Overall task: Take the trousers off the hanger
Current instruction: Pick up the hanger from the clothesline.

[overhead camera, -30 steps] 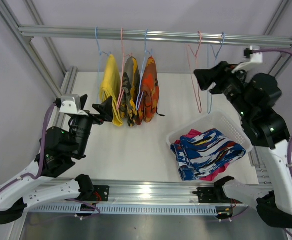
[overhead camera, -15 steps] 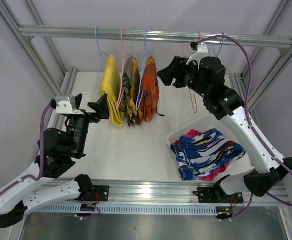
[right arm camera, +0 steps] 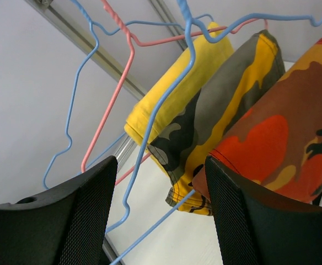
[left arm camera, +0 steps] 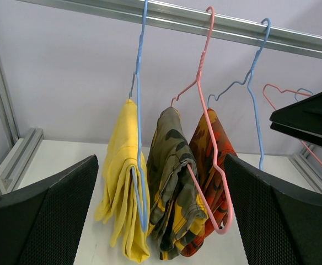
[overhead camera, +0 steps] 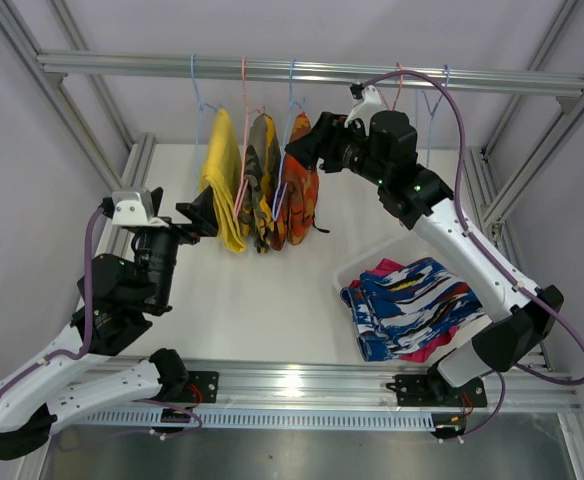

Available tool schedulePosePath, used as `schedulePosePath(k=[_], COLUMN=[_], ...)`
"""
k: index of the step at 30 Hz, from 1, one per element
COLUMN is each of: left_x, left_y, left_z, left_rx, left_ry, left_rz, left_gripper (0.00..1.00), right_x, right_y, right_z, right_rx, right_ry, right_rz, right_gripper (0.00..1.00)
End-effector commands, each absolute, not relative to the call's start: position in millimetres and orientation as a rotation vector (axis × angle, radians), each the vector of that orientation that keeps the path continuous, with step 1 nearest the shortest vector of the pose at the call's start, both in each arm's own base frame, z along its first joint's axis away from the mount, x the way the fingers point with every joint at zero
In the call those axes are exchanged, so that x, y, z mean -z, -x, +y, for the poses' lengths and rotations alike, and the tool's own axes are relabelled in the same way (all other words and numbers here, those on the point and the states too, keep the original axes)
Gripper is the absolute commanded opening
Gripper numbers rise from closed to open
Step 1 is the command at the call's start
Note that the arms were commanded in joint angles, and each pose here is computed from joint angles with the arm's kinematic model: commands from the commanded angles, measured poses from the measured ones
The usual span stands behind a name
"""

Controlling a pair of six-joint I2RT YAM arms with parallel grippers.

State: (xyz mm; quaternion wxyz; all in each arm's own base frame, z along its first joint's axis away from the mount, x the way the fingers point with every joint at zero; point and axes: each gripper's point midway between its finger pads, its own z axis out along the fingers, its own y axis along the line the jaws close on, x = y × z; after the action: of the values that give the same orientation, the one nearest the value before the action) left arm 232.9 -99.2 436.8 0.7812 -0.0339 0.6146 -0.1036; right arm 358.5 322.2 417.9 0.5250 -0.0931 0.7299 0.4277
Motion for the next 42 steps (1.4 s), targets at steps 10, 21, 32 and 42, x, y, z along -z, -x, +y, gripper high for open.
schedulePosePath(k=[10, 21, 32, 42], left_x=[-441.1, -438.9, -434.0, -429.7], left_y=[-234.0, -235.9, -240.9, -245.5], left_z=[-98.0, -103.1, -105.4, -105.6], left_rx=[0.250, 0.261, 0.263, 0.243], left_ry=[0.088, 0.064, 0.065, 0.054], left_rz=[1.316, 1.321, 1.341, 1.367], left_gripper=[0.99, 1.00, 0.99, 1.00], right_x=[-416.1, -411.0, -413.3, -419.8], right_y=[-371.2, -365.8, -363.4, -362.1], right_z=[365.3, 381.2, 387.4, 385.0], right_rx=[-1.177, -1.309, -1.402, -1.394], right_ry=[0.218, 0.221, 0.207, 0.206], right_rz=[1.643, 1.560, 1.514, 1.494], right_gripper=[0.68, 0.42, 0.19, 0.00])
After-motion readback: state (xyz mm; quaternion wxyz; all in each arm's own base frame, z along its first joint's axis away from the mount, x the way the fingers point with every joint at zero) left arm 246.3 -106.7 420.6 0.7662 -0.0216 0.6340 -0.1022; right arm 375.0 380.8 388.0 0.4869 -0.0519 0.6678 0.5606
